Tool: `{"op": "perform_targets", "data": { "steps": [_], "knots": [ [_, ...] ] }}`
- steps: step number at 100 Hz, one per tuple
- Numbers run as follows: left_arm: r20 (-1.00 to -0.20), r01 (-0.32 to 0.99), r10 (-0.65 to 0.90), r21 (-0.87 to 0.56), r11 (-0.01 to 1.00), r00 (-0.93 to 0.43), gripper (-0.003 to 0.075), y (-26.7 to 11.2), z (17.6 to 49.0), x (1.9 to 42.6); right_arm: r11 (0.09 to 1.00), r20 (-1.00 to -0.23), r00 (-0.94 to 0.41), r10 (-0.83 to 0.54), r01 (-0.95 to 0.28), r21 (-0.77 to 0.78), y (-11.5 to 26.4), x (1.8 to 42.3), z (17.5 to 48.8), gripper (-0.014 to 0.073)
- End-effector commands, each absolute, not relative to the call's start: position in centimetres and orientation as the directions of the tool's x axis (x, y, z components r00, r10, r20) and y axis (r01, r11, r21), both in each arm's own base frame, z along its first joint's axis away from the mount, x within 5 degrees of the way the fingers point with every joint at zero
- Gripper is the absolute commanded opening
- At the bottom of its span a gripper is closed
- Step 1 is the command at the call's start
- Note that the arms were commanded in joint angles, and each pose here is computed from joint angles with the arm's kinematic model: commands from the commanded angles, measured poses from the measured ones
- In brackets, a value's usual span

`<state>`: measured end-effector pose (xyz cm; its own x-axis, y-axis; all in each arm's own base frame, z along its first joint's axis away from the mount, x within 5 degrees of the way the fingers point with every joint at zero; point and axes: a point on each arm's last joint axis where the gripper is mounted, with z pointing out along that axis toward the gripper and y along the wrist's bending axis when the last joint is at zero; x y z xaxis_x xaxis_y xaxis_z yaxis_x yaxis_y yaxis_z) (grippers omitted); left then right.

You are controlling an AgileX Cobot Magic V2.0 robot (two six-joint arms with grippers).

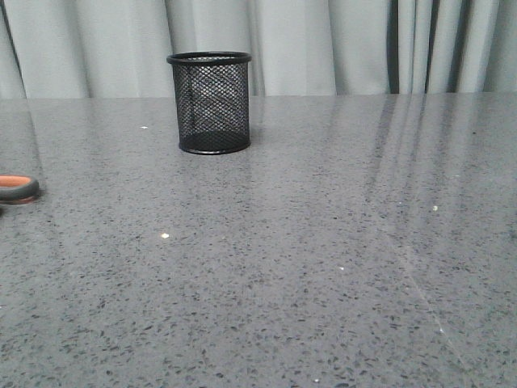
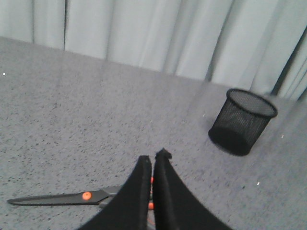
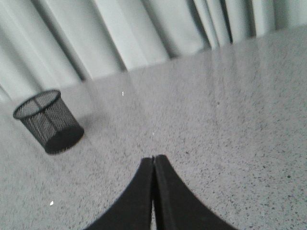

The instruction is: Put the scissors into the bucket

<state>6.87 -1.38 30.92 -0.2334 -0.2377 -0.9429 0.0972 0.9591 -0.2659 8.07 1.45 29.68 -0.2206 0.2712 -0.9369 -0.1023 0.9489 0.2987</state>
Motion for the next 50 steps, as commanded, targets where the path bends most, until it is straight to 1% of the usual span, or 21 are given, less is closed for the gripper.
{"op": "perform_targets", "data": {
  "steps": [1,11,15,22,35,43,50],
  "knots": [
    [-0.941,0.085,-0.154,-0.188,0.979,-0.302,-0.0020,-1.2,33.9,8.7,0.957,-0.936,-0.258,0.239,-0.099,0.272,1.5,10.1,32.9,-0.0043],
    [-0.903,0.089,-0.103,-0.154,0.984,-0.418,-0.0020,-1.3,35.8,10.6,0.962,-0.901,-0.387,0.193,-0.107,0.252,1.9,12.6,35.1,-0.0045],
    [-0.881,0.095,-0.085,-0.145,0.985,-0.465,-0.0020,-1.4,36.0,11.4,0.961,-0.879,-0.441,0.182,-0.108,0.253,2.0,13.6,35.4,-0.0045],
    [-0.848,0.098,-0.074,-0.147,0.984,-0.524,-0.0019,-1.5,36.5,12.6,0.960,-0.852,-0.494,0.171,-0.109,0.256,2.2,15.1,36.1,-0.0045],
    [-0.805,0.133,-0.014,-0.114,0.985,-0.593,-0.0019,-1.7,36.7,14.0,0.967,-0.840,-0.533,0.100,-0.148,0.209,2.4,16.8,36.7,-0.0044],
    [-0.798,0.168,0.019,-0.103,0.980,-0.602,-0.0018,-1.9,36.7,14.4,0.966,-0.844,-0.531,0.074,-0.171,0.193,2.5,17.2,36.8,-0.0038],
    [-0.803,0.200,0.034,-0.107,0.974,-0.595,-0.0016,-2.1,36.8,14.5,0.964,-0.848,-0.526,0.066,-0.186,0.190,2.6,17.4,37.0,0.0008]
  ]
}}
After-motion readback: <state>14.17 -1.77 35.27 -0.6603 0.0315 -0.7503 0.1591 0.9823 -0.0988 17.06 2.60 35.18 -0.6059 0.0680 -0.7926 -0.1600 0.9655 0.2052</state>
